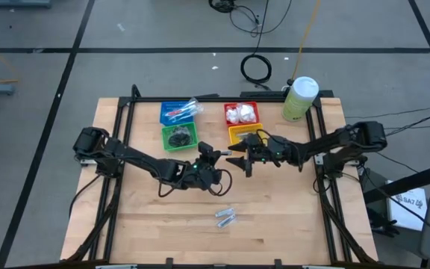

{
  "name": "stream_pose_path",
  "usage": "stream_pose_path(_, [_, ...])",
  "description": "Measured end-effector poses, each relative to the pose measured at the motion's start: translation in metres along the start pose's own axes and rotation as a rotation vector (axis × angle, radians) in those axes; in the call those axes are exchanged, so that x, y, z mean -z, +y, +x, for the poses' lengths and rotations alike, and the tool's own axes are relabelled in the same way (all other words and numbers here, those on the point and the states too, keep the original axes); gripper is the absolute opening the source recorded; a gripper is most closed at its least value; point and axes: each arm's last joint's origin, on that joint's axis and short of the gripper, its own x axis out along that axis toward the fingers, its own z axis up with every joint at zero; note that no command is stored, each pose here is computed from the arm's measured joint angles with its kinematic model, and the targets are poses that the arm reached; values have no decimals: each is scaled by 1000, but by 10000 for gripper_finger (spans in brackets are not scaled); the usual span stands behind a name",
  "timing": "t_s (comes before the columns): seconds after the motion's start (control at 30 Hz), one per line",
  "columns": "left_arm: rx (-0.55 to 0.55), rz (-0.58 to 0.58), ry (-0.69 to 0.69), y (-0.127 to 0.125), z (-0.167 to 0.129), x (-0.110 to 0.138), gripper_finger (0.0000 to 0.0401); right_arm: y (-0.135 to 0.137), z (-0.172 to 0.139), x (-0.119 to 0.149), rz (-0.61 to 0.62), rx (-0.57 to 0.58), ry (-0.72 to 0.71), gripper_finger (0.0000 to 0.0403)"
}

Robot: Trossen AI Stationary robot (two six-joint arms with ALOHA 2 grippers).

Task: Pick & Place Travel size toiletries
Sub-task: Put the nail cutter into the yellow bin

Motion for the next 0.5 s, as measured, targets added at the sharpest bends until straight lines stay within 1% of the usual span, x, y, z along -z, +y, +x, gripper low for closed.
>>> stream_pose_path(0.17, [-4,-6,4,0,0,0,20,0,10,0,10,-15,11,264])
stream_pose_path(0.3, [-4,-8,4,0,0,0,19,0,12,0,9,-15,11,254])
stream_pose_path(0.5, [-4,-17,4,0,0,0,27,0,12,0,-3,-16,8,221])
